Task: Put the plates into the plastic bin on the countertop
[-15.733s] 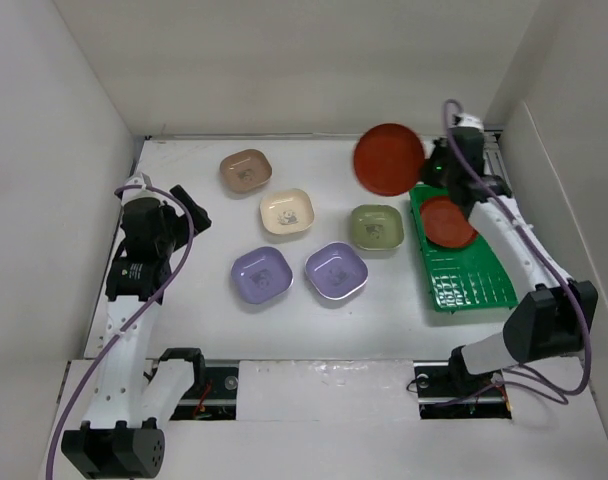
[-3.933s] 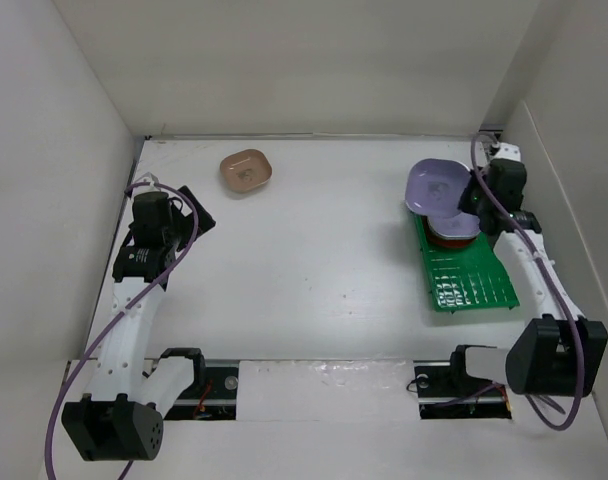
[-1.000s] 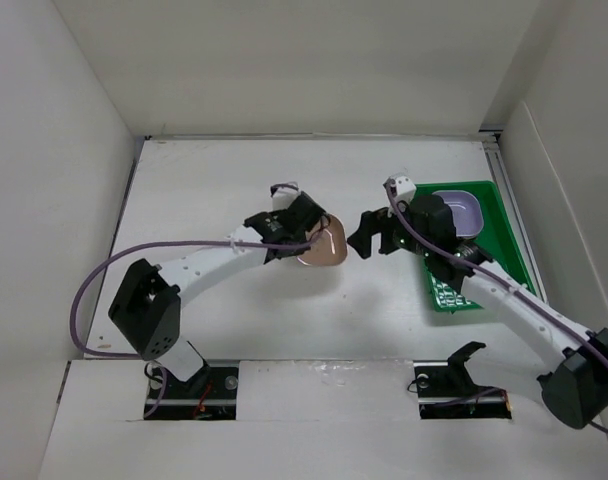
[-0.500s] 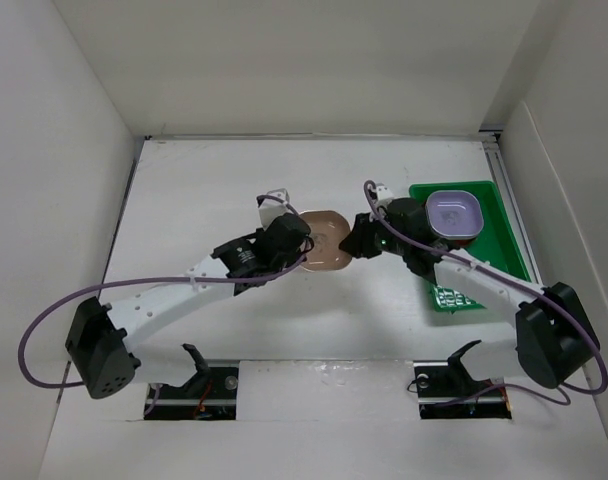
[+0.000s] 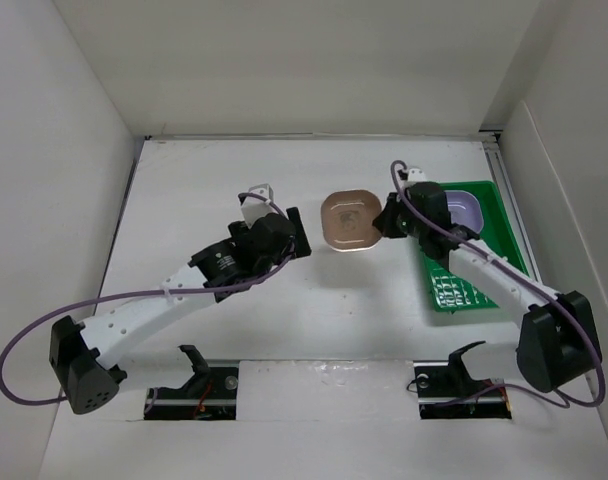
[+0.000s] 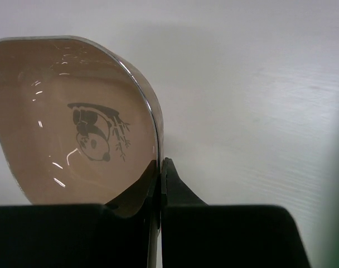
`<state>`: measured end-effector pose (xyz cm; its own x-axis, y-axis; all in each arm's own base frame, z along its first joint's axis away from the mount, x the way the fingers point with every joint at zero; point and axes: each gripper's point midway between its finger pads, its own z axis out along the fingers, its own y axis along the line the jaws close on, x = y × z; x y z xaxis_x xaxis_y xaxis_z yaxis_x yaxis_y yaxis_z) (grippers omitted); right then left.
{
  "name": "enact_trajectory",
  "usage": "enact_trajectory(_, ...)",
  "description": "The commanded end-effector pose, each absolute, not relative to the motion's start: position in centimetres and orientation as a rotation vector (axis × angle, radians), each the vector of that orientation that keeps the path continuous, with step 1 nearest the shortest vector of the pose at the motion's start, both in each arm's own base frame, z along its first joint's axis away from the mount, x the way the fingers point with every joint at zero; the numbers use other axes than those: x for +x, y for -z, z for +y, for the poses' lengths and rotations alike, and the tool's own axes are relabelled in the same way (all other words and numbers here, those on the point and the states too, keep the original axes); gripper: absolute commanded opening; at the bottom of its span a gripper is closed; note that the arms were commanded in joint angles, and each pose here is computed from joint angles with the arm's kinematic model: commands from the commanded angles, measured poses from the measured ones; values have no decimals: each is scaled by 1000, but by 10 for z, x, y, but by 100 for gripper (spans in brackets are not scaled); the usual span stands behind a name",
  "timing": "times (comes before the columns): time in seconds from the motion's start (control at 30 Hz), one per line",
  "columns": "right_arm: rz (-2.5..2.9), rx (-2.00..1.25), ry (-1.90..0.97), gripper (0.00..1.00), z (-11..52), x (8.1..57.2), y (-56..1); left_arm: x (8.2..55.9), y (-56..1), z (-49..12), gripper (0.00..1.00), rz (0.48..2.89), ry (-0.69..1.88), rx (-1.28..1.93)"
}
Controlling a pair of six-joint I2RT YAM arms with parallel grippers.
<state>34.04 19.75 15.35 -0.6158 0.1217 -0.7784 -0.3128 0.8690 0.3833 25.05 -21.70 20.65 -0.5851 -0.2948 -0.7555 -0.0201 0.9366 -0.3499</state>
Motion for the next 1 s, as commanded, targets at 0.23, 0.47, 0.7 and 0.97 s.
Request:
enact_trajectory(0.23,2099,279,38,0,-9,388,-201,248,-212,-172,100,2183,98,-250)
enact_trajectory(0.47,2141,446,87,0,-67,392,-181,245,-208,-187,100,2203,195,-202)
enact_trajectory(0.7,2156,547,162,12,-93,389,-170,244,-201,-184,100,2212,181,-207)
enact_trajectory(0.97,2014,486,73,100,-68,403,-229,243,-204,-183,100,2199,199,-214)
